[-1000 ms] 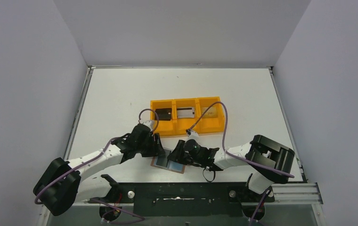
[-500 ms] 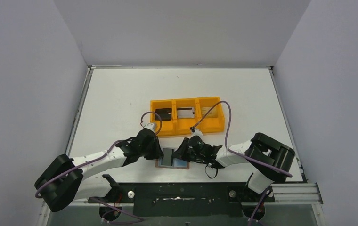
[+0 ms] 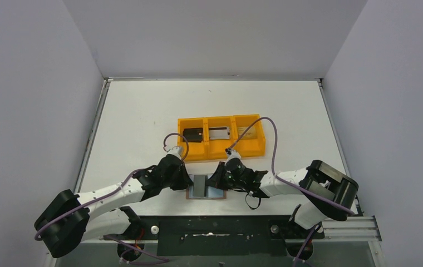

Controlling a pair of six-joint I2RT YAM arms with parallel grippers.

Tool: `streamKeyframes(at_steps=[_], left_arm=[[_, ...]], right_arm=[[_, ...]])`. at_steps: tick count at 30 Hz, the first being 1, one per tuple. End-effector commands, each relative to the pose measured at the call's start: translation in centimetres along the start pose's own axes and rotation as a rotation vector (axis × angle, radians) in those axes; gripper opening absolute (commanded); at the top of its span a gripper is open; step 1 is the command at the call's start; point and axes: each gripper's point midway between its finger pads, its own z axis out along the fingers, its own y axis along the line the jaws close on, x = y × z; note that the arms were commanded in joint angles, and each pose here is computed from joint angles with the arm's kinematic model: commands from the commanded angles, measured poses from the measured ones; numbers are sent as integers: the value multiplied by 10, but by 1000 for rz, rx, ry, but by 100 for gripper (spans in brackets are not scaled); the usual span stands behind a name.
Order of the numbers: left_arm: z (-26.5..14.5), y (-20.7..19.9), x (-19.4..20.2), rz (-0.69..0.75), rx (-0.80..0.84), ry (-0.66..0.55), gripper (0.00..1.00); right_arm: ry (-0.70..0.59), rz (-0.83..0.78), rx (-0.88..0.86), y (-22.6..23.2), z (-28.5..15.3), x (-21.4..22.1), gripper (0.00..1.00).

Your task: Take the credit cards out of the card holder

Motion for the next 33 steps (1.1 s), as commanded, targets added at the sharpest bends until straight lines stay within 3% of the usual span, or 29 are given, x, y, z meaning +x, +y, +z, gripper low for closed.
streamKeyframes(at_steps=[1,4,9,13,18,23,29,33], left_arm=[[-3,-9,-6,-10,33,-31,1],[-2,-9,-8,-10,24,-32,5],[-8,-8,-19,4,-17,-60,27],[-12,-30,-30,36,56,-78,35],[-6,-52,-27,82,147,-35,36],[5,-32,-11,101,39,52,27],[-3,-48,-14,107,152,18,24],[-1,-47,-13,103,137,20,24]], right_arm=[[-34,-17,-28,13,-5,-13,0],[-33,-17,5,7,-3,-14,0],[-14,-26,74,-7,3,-11,0],[-5,-22,44,-3,5,-9,0],[-7,-14,53,-6,6,-10,5],[-10,-11,56,-7,7,-10,6],[-9,-5,58,-9,8,-11,6],[-16,-1,54,-8,7,-13,6]])
